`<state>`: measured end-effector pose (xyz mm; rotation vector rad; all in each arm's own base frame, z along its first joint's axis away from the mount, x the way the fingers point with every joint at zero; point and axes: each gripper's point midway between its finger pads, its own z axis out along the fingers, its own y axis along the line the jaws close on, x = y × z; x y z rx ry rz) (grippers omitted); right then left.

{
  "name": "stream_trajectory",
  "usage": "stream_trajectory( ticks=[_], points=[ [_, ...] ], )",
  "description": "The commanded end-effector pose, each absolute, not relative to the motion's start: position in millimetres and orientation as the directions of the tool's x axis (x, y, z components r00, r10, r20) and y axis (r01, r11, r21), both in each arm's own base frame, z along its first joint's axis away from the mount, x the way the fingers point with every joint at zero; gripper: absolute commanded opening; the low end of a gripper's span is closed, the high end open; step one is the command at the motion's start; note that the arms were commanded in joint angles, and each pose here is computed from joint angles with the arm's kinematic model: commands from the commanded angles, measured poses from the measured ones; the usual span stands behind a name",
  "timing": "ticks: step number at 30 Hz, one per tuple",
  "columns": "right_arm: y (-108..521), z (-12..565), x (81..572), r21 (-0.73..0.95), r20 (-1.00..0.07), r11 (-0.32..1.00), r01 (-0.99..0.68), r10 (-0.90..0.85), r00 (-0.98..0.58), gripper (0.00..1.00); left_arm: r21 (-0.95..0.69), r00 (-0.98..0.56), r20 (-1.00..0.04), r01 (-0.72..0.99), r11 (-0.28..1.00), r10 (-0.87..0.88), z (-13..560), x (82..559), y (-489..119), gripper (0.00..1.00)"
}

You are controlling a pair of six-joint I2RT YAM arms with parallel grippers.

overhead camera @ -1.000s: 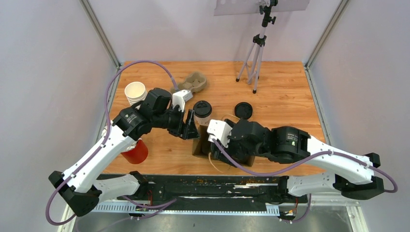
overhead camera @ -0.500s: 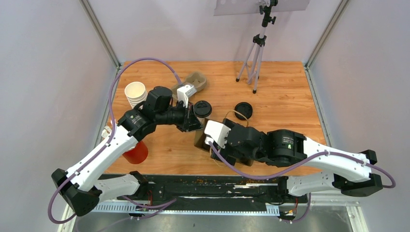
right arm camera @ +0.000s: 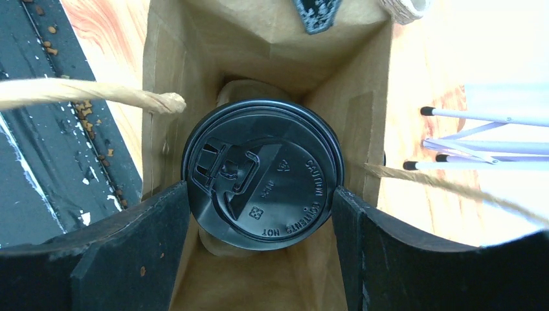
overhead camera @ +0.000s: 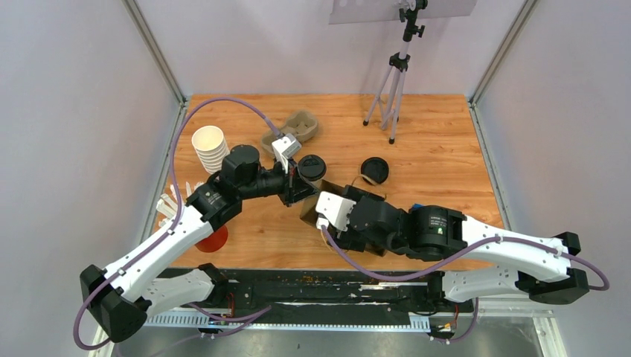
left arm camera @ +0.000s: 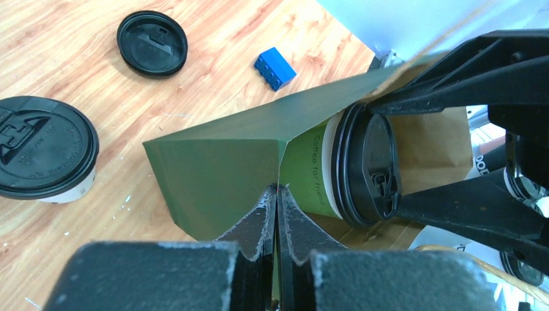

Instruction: Pack the takeout coffee

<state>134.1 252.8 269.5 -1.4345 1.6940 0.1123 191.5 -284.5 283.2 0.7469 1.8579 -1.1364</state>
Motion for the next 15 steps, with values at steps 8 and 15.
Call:
stream_trajectory(
  ticks=[8, 15],
  points=[
    [245.0, 259.0, 120.3, -0.397, -0.662, 0.299, -0.868, -0.748, 0.045, 0.64, -0.386, -0.471, -0.878, 0.801, 0.457, 0.086, 284.5, 186.7, -269.7, 0.51],
    [246.3, 260.8, 109.8, -0.354, -0.678, 0.283, -0.892, -0.734, 0.036, 0.64, -0.457, -0.621, -0.756, 0.728, 0.511, 0.208, 260.1, 157.4, -247.5, 0.69]
  ],
)
